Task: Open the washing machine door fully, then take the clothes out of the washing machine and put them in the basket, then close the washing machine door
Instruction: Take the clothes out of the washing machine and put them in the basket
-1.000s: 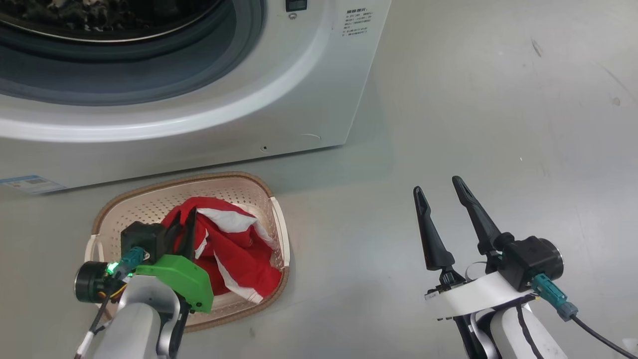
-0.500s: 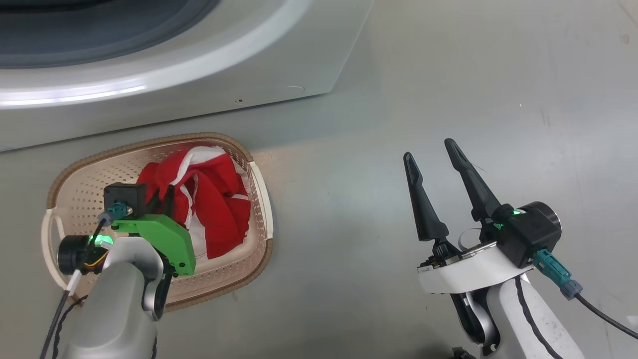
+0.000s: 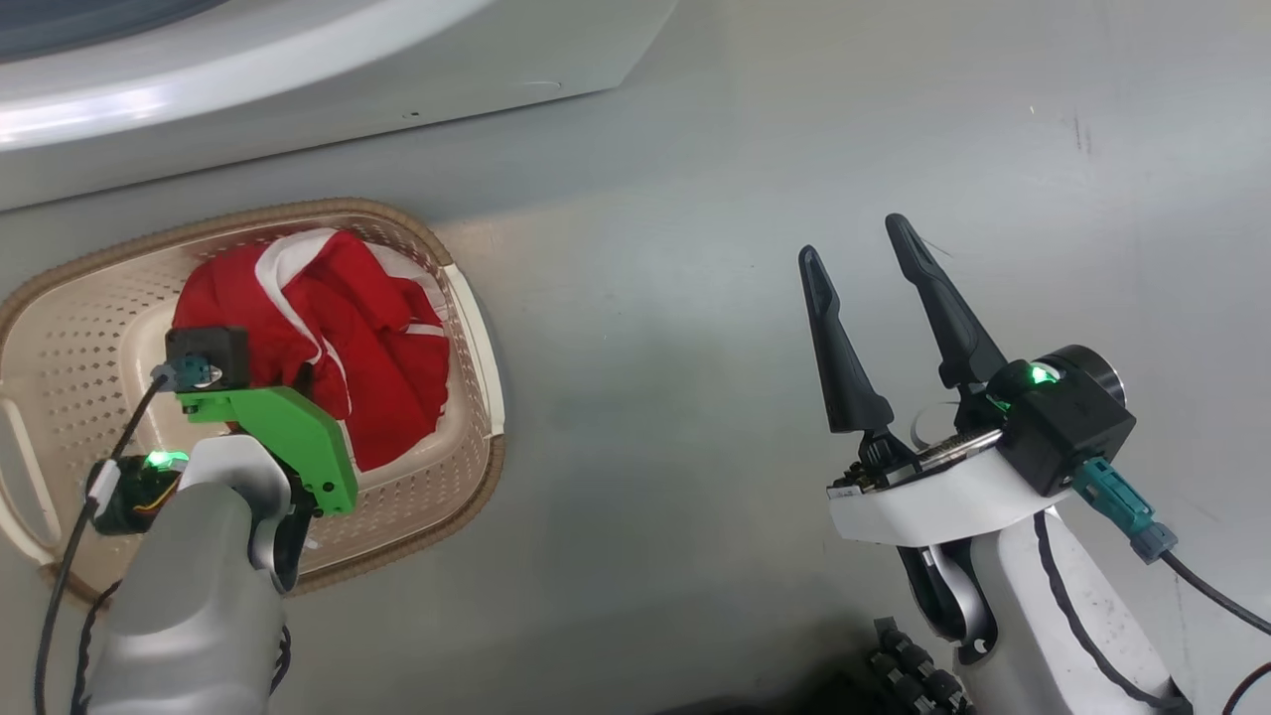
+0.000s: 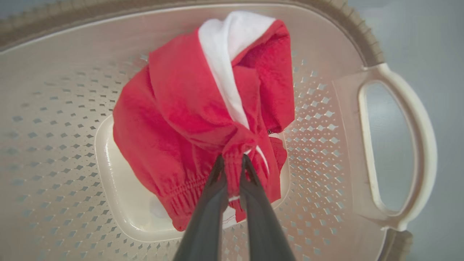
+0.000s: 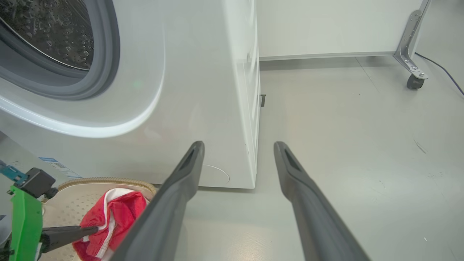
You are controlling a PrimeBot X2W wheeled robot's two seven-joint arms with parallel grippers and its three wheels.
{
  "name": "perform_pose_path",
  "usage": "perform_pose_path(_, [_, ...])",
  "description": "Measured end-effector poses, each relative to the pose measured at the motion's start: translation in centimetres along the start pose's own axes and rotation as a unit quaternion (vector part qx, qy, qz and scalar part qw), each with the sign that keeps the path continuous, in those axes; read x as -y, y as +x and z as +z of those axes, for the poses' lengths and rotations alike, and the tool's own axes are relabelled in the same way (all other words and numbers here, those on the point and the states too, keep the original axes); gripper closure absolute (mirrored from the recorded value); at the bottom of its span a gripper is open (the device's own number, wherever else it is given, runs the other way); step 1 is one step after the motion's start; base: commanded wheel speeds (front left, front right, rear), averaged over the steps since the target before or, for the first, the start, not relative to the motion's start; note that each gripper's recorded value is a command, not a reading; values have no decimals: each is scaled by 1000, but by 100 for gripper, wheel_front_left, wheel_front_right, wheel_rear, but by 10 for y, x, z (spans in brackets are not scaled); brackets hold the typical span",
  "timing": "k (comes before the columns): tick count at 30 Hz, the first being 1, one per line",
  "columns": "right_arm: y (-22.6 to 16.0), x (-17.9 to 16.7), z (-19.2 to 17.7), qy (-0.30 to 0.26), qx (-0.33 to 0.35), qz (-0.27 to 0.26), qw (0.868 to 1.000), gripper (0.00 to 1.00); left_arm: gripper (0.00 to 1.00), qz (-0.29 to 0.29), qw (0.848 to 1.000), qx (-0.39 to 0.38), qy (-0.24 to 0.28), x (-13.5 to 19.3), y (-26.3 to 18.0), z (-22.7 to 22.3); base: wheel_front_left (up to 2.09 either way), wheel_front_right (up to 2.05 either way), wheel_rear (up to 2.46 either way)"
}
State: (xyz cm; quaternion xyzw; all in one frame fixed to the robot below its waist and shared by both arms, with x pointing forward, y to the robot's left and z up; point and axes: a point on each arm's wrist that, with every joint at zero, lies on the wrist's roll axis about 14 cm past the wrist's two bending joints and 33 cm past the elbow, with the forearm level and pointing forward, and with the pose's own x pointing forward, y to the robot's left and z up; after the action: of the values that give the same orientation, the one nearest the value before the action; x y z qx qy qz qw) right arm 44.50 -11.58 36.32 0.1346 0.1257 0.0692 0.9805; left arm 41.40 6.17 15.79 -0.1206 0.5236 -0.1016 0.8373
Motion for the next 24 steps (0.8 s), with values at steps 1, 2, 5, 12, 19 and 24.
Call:
perform_pose_path(1, [1,2,-1,-1,-1,-1,1000,0,100,2,1000,-9,-8,-2,3,-4,0,0,0])
perform_pose_path(2, [2,3,-3,-1,-3,-4,1000,0,100,4,1000,-16,-11,-3,5,-7,0,0,0])
perform_pose_path(5, [5,7,-7,-2,-7,-7,1000,0,100,8,999,-34,-24,-6,12,-16,0,0,0])
perform_pose_path(12, [11,7,-7,-4,-5,-3,1000,0,100,19,997,-55,-47,-15,15,-25,0,0,0])
perform_pose_path(19, [12,4,-3,-5,0,2,1000,0,44,21,997,-53,-53,-17,9,-25,0,0,0])
perform_pose_path(24, [11,2,5,-7,10,3,1000,0,0,22,998,-17,-50,-17,2,-11,0,0,0])
